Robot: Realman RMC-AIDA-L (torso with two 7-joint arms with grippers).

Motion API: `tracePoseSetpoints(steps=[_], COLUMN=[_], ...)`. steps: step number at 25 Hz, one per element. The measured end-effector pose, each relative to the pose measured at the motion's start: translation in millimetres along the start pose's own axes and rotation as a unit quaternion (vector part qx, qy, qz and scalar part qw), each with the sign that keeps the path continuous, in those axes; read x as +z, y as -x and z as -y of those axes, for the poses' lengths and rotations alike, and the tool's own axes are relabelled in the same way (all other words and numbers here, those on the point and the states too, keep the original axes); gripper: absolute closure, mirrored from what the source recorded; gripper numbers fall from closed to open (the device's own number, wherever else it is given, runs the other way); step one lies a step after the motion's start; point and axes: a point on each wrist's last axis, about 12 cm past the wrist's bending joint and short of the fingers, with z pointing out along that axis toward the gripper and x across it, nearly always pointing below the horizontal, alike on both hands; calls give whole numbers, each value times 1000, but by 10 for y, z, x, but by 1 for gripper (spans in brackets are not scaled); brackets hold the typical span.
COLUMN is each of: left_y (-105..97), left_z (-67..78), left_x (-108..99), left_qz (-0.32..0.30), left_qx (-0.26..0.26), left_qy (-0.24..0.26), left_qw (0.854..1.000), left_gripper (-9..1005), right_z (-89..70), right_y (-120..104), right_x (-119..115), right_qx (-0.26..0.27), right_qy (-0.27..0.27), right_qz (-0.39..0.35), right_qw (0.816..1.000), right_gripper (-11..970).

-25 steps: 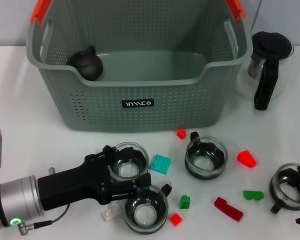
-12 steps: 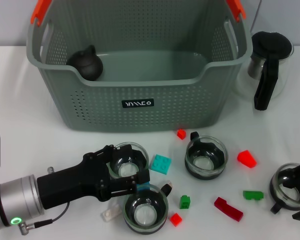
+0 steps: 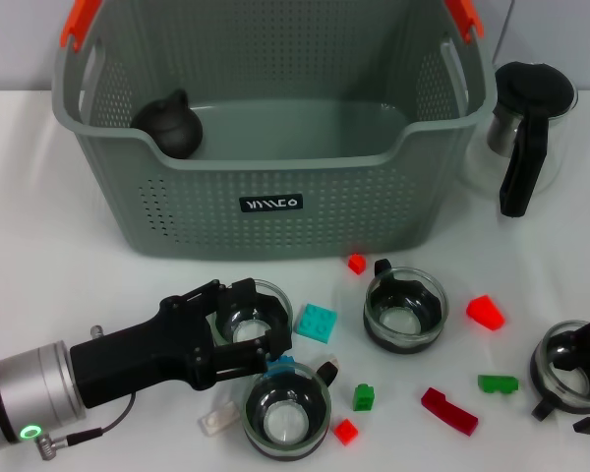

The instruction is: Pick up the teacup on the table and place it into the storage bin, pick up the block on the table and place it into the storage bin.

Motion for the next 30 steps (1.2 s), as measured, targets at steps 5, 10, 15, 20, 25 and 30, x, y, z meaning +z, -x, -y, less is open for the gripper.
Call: tracePoseSetpoints(steps=[5, 10, 15, 20, 25, 30], left_y=[-1, -1, -5, -10, -13, -11], left_z=[-9, -15, -29, -33, -34, -41], left_x=[-3, -7, -11, -16, -27, -45], left_qz=[0, 2, 0, -1, 1, 2], left_qx=[0, -1, -1, -1, -2, -2], left_qy=[4, 8, 14, 16, 19, 23], left_qw=[1000, 1000, 1000, 1000, 1000, 1000], left_gripper=[102, 103, 104, 105, 106, 107], right_z=[-4, -4, 2, 15, 22, 37], right_y=[19, 25, 20, 24, 23, 39], right_x=[27, 26, 28, 15, 9, -5], right_qx=[-2, -4, -6, 1, 6, 7], right_qy=[4, 6, 7, 4, 5, 4], right_qz=[-6, -9, -16, -17, -25, -25], right_qw=[1000, 1000, 1000, 1000, 1000, 1000], right_gripper=[257, 318, 521, 751, 850, 903])
